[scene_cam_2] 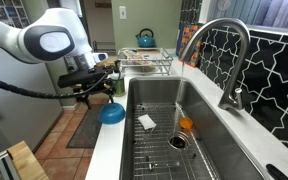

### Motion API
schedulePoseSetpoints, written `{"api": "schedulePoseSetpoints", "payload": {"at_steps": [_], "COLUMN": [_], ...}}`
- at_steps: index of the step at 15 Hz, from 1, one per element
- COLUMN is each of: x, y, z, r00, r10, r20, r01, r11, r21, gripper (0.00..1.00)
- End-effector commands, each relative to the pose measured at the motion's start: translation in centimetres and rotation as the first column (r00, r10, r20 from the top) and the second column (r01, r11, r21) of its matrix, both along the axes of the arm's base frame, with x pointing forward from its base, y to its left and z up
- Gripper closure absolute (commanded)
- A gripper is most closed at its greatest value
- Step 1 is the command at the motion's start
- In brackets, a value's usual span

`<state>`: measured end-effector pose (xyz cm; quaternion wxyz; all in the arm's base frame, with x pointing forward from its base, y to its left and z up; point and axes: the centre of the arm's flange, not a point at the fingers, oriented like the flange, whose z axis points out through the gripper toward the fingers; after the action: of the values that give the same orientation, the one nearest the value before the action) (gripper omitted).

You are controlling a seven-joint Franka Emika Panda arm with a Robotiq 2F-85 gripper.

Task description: Move the blue bowl to the left and open the faucet then place the blue bowl under the running faucet and set it back down on the counter

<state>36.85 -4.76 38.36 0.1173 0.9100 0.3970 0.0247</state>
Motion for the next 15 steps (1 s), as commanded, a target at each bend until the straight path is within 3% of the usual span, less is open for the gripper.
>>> {"api": "schedulePoseSetpoints", "payload": {"at_steps": [1,15], "x": [-1.7,-1.8], "y": [1.0,2.4], "z": [-2.7,-5.8], "r00": [0.999,0.987], "r10": [-0.030,-0.155], "r20": [-0.029,0.044], "r01": [0.029,0.159], "r11": [1.000,0.980], "r21": [-0.005,-0.122], "gripper": [0.00,0.00]}}
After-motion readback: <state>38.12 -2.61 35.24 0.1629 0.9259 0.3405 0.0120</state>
